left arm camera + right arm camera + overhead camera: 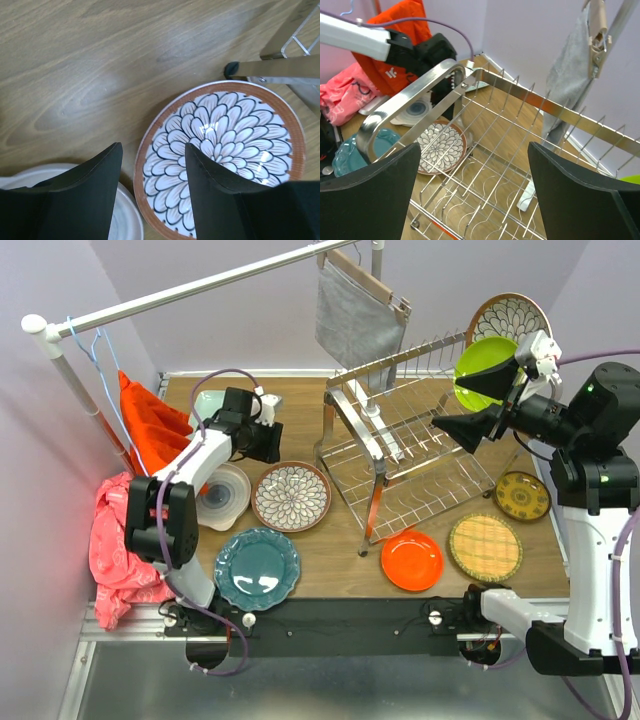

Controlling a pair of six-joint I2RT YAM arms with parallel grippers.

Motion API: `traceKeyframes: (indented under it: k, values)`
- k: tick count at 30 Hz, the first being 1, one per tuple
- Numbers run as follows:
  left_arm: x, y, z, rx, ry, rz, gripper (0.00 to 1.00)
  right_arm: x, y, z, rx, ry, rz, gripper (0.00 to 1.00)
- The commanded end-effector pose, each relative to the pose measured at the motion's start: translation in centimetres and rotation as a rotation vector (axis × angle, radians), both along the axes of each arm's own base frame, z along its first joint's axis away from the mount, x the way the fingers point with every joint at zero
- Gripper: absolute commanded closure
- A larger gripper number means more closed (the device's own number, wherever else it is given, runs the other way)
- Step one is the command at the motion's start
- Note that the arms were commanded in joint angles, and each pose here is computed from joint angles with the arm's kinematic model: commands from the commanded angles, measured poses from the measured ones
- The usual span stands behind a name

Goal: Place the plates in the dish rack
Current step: Grab a plate with the left arm

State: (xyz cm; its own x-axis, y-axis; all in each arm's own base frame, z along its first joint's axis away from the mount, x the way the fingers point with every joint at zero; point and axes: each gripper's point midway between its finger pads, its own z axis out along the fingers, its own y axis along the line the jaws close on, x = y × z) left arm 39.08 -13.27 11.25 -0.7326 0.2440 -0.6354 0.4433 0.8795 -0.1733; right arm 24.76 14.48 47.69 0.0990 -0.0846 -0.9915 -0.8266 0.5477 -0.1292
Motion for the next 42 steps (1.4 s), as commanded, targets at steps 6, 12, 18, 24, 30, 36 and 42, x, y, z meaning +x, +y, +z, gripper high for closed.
traceKeyframes:
  k: [6,12,18,24,30,36,42]
  values:
    - [1.6,-0.4,-3.0,0.068,0.055,-0.118,0.38,-1.9,0.9,0.7,-0.018,-0.069,0.115,0.01]
    - [0.8,-1.0,-4.4,0.040,0.095,-0.187,0.39,-1.6,0.8,0.3,-0.022,-0.066,0.100,0.01]
    - [0.1,-1.3,-5.4,0.000,0.115,-0.254,0.41,-1.2,0.6,0.2,-0.027,-0.071,0.088,0.01]
    - [0.7,-0.3,-6.7,-0.025,0.142,-0.279,0.46,-1.2,0.7,0.3,-0.024,-0.071,0.091,0.01]
    - [-0.2,-1.1,-7.1,-0.075,0.145,-0.374,0.51,-1.1,0.6,0.2,-0.025,-0.069,0.082,0.01]
    - [-0.2,-1.4,-6.8,-0.076,0.114,-0.415,0.53,-0.9,0.4,-0.3,-0.023,-0.058,0.068,0.01]
    - [-0.4,-1.7,-8.1,-0.027,0.139,-0.422,0.60,-0.9,0.4,-0.2,-0.025,-0.066,0.057,0.01]
